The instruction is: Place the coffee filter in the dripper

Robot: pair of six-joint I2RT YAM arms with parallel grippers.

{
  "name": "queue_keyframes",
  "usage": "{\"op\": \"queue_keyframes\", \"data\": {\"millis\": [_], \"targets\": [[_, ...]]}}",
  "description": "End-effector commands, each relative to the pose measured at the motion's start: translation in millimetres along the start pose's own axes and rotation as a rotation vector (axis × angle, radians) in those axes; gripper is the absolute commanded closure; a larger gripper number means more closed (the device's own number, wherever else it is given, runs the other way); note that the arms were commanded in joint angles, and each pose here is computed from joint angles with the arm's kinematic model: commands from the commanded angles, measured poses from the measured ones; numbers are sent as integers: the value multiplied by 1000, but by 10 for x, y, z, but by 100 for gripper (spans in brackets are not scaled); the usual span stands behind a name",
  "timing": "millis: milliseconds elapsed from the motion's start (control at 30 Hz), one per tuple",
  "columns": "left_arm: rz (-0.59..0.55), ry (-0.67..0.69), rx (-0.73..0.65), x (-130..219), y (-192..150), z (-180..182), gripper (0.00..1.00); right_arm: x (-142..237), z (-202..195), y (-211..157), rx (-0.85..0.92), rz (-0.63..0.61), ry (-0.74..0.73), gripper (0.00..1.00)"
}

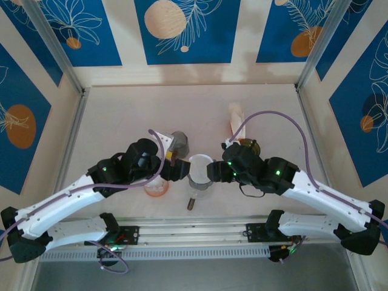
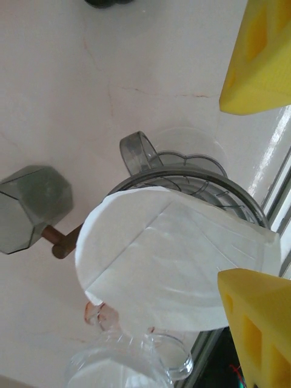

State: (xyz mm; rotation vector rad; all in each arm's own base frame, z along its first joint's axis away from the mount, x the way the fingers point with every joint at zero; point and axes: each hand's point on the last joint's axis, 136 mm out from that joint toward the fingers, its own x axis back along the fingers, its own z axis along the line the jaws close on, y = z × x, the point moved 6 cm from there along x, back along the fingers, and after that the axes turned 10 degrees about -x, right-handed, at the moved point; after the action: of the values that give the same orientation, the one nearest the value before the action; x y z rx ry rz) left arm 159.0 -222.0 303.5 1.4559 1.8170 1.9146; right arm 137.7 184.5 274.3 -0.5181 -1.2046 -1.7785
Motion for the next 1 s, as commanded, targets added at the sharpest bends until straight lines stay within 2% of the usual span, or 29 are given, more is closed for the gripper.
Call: {"op": "queue_keyframes", "data": {"millis": [0,33,200,267,500,700,867,967], "targets": [[-50,65,-9,119,126,104,15,177,-74,41,-24,-53,-5,32],[-47,81,-7,120,122,142,16,178,-107,27,-31,-55,-12,32],[-36,122,66,81,135,435,37,146,-312,-106,-78,-41,-62,35],[-39,127,104,60,164,567,42,133,-389,-166,-95,-32,-75,35],[41,135,193,-239,278,1046,47,66,-557,-331,-136,2,-97,36],[111,128,287,-554,226,1424,51,-35,-626,-443,-146,42,-115,36],[155,150,253,-729,320,1539,54,-136,-698,-551,-157,78,-136,36],[228,166,206,-878,344,1637,54,-177,-726,-594,-166,89,-138,36]]}}
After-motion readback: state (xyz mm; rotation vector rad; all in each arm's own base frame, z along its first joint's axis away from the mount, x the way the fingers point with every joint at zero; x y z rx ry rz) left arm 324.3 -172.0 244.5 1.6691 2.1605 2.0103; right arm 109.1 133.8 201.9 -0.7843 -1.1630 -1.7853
